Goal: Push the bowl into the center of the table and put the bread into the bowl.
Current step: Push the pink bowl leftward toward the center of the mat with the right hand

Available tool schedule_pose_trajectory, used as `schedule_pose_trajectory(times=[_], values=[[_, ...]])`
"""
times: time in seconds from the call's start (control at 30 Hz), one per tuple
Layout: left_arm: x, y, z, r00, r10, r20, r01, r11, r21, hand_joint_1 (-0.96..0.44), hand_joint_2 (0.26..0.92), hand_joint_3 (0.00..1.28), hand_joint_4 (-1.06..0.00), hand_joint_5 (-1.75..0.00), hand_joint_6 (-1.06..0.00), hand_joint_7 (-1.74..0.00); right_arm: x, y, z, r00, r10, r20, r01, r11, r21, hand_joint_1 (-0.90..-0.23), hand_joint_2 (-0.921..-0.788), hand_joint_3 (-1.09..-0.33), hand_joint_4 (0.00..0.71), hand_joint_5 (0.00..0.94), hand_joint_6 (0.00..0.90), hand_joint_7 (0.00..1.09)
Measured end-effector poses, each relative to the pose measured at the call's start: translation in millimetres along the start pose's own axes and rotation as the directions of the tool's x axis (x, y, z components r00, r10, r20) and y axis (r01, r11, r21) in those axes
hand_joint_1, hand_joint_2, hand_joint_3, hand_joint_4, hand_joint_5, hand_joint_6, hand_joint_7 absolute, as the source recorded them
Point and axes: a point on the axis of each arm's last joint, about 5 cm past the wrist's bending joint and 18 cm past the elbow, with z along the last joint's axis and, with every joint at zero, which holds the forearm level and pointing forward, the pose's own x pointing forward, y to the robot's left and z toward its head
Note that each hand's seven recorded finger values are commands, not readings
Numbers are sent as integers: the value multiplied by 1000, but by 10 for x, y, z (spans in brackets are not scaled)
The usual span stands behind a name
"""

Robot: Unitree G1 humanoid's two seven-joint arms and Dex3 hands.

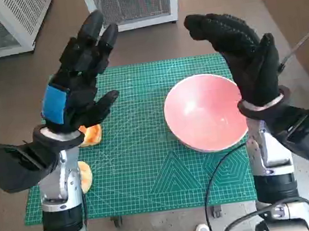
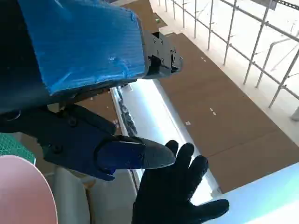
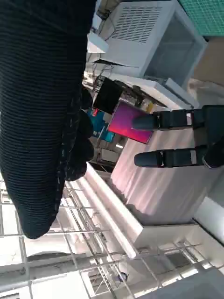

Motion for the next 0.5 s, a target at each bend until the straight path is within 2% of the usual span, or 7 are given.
schedule_pose_trajectory(times=[0.5], values=[[2, -13, -6, 1000, 8, 4, -8, 1000, -5, -632, 921, 284, -225, -2, -237, -29, -5, 4, -2, 1000, -1, 1, 1, 1000, 0, -637, -921, -616, 192, 1, 173, 192]])
